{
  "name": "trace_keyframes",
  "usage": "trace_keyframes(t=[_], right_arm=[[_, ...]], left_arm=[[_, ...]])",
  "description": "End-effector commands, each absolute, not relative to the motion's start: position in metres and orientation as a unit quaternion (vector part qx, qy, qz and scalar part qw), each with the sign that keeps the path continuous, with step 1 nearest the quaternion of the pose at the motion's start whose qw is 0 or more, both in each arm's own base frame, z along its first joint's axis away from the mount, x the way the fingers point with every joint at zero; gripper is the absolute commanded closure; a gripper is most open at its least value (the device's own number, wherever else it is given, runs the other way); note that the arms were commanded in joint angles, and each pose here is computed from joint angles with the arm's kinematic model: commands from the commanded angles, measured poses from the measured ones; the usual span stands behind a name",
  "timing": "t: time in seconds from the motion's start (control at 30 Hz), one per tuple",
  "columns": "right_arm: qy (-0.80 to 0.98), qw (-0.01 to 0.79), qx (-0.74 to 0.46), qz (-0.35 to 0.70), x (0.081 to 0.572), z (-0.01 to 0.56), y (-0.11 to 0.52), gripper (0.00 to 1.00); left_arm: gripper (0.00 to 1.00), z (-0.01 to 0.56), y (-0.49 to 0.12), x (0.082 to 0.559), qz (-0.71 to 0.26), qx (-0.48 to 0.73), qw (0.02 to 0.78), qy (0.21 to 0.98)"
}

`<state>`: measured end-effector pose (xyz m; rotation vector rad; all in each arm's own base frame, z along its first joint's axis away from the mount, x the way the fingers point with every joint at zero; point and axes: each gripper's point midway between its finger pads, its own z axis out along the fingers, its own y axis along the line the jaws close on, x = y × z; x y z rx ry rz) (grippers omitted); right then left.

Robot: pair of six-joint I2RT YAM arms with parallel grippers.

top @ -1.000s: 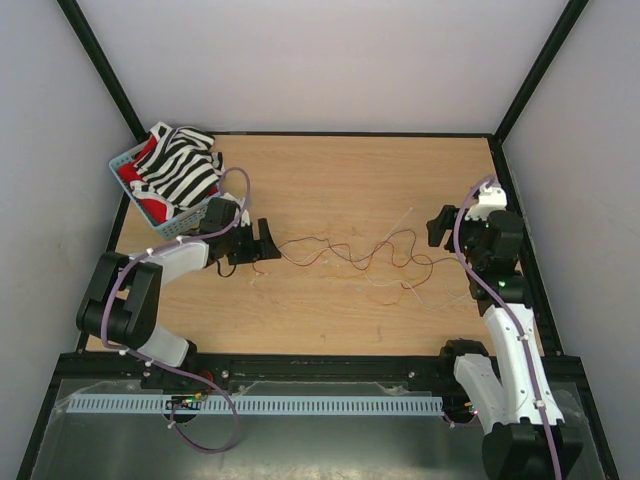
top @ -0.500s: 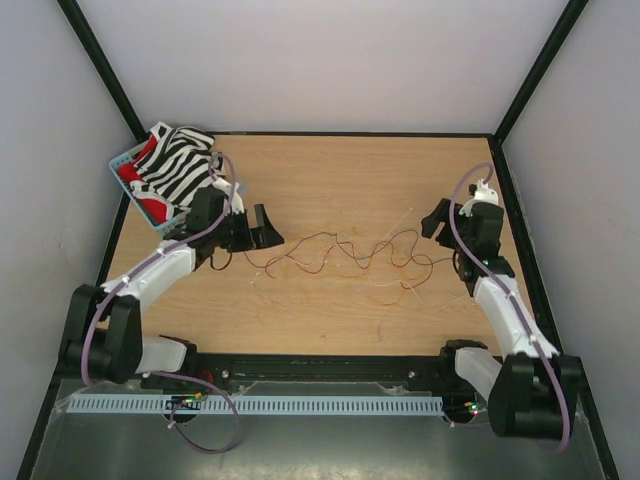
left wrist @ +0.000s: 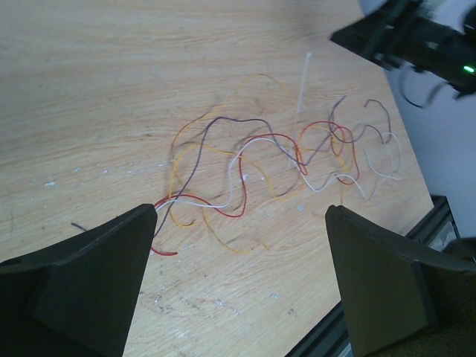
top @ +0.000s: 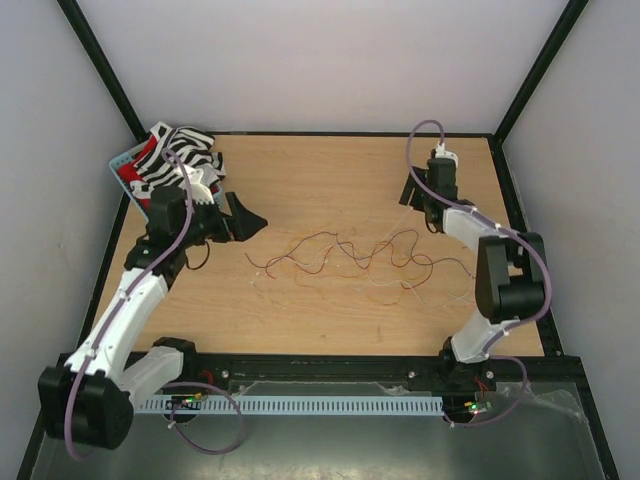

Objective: Zip-tie the wires
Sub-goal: Adjust the cable at the center of the board.

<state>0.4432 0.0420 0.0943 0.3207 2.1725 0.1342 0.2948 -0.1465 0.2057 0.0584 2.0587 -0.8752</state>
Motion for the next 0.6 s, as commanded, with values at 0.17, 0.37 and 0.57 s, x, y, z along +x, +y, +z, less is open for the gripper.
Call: trace_keyframes(t=[0.17, 0.37, 0.57], right_arm=[[0.904, 0.404, 0.141, -0.010, 0.472, 0.054, 0.035, 0.29], [0.913, 0.383, 0.136, -0.020, 0.472, 0.036, 0.044, 0.30], [0.921, 0.366, 0.131, -0.028, 0.469, 0.022, 0.050, 0.43]], left_arm=[[0.01, 0.255, -0.151, 0.269, -0.373, 0.094, 0.499, 0.776], [0.01, 0.252, -0.150, 0.268, -0.370, 0.097, 0.500, 0.777], [0.01, 0.253, -0.149, 0.268, -0.369, 0.098, 0.502, 0.776]])
